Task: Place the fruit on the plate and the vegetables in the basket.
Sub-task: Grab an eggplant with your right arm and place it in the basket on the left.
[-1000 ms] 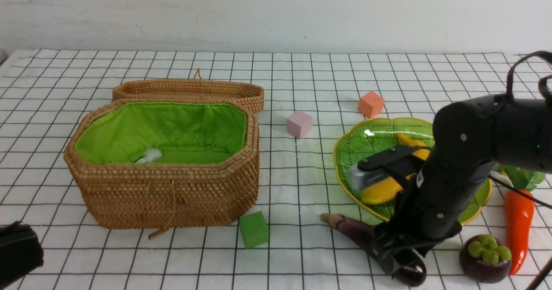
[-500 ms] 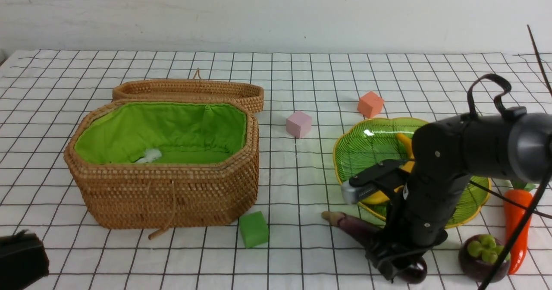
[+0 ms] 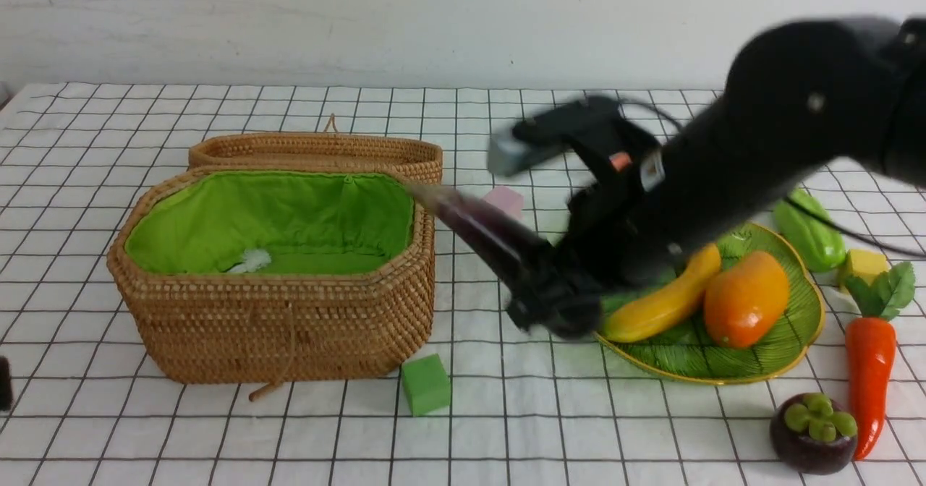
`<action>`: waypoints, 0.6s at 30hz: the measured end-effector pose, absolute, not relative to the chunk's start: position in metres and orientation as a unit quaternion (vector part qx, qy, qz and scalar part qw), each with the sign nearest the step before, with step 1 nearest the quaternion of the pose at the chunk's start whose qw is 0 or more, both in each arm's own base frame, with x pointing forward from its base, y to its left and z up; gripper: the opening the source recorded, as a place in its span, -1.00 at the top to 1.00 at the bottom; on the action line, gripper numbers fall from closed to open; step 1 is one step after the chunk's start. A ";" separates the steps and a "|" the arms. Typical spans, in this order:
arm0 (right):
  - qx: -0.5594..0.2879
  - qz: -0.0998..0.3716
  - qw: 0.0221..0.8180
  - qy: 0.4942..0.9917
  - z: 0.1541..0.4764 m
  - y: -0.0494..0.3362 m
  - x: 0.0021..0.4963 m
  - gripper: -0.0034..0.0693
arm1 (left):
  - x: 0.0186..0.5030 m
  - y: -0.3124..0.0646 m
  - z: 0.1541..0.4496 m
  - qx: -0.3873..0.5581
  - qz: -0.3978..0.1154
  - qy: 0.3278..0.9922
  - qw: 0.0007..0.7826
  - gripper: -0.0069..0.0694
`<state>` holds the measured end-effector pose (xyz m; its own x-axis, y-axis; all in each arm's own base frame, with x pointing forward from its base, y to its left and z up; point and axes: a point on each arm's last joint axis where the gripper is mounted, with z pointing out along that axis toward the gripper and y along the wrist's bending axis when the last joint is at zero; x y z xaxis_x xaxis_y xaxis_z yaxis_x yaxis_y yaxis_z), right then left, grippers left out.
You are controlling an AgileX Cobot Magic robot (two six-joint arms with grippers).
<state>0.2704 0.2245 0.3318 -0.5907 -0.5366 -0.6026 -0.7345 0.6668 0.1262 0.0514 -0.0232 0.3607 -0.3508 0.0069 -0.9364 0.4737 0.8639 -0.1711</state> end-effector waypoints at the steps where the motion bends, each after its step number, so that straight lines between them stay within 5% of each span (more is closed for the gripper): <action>1: -0.388 0.210 0.331 0.834 0.359 0.243 0.274 -0.29 | 0.055 -0.016 0.360 0.118 -0.182 0.800 0.559 0.85; 7: -0.429 0.250 0.449 0.743 0.377 0.301 0.299 -0.29 | 0.061 -0.001 0.361 0.038 -0.134 0.808 0.573 0.85; 13: -0.446 0.217 0.482 0.723 0.323 0.339 0.339 -0.29 | 0.060 -0.003 0.359 0.030 -0.154 0.814 0.559 0.85; 18: -0.442 0.212 0.482 0.726 0.311 0.343 0.345 -0.82 | 0.058 -0.008 0.358 0.050 -0.173 0.814 0.552 0.85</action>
